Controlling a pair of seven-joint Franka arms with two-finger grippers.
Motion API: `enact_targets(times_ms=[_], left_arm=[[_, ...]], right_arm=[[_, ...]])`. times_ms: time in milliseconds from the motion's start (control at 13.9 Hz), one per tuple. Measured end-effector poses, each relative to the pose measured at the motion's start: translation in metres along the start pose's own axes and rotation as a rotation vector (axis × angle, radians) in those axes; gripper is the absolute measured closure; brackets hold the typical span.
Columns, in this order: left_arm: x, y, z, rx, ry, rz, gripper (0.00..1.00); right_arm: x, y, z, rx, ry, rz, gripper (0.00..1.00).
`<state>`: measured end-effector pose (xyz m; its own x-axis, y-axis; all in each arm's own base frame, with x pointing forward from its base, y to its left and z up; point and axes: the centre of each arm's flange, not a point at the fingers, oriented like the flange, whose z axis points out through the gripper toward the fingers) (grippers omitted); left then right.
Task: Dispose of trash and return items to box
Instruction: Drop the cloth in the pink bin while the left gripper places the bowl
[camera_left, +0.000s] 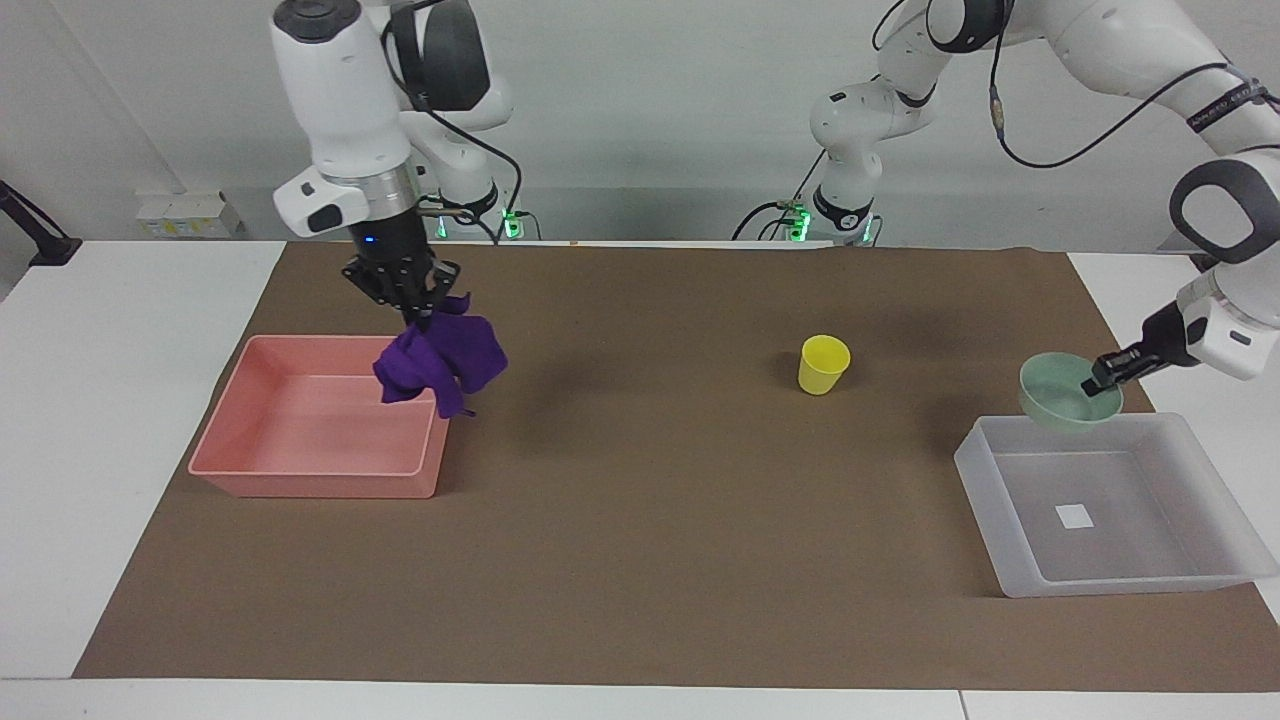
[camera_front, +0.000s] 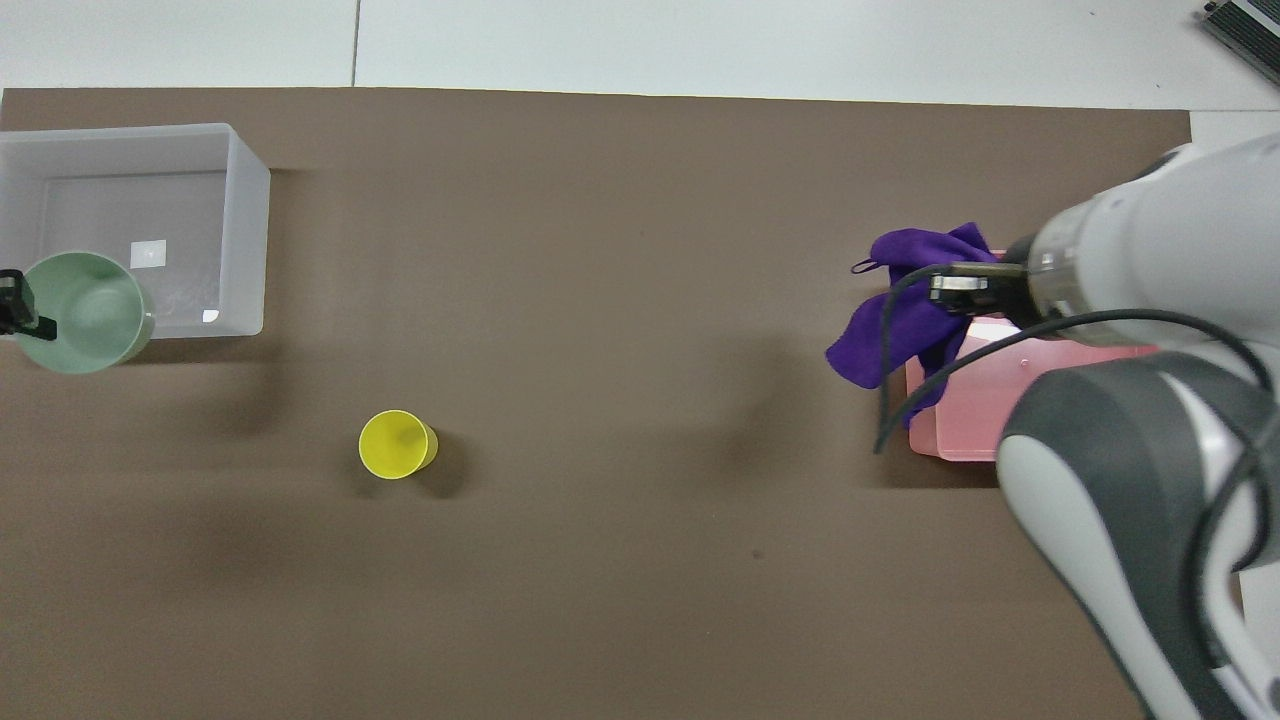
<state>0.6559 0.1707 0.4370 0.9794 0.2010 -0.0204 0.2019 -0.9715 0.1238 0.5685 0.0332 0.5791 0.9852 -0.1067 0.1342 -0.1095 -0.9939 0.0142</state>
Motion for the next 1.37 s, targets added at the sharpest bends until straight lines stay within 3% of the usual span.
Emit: enact_targets(times_ms=[216,503,575,719,934,1078,1150,1365], left_arm=[[0.032,-0.009,0.05,0.009,0.078,-0.008,0.96],[0.039,-0.013,0.09,0.007,0.049,-0.013,0.96],[0.04,-0.012,0.094,0.007,0.049,-0.008,0.9],[0.043,-0.009,0.092,0.007,0.066,0.0,0.66],[0.049,-0.001,0.055,0.009,0.131,0.011,0.32],[0.039,0.011,0.008,-0.001,0.148,0.003,0.06],[0.025,0.021,-0.013,-0.01,0.097,-0.002,0.0],[-0.026,0.078,-0.053,-0.02,-0.091,0.011,0.0]], right_arm=[[0.004,0.076,0.041,-0.014,-0.022,-0.035,0.9],[-0.014,0.13,0.119,0.01,-0.058,-0.009,0.9],[-0.018,0.134,0.142,0.022,-0.056,0.007,0.9],[-0.029,0.137,0.186,0.022,-0.041,0.014,0.9],[-0.037,0.137,0.219,0.019,-0.037,0.011,0.9],[-0.035,0.134,0.217,0.02,-0.031,0.005,0.72],[-0.032,0.131,0.212,0.02,-0.02,0.001,0.63],[-0.014,0.107,0.173,0.027,-0.002,-0.03,0.27]])
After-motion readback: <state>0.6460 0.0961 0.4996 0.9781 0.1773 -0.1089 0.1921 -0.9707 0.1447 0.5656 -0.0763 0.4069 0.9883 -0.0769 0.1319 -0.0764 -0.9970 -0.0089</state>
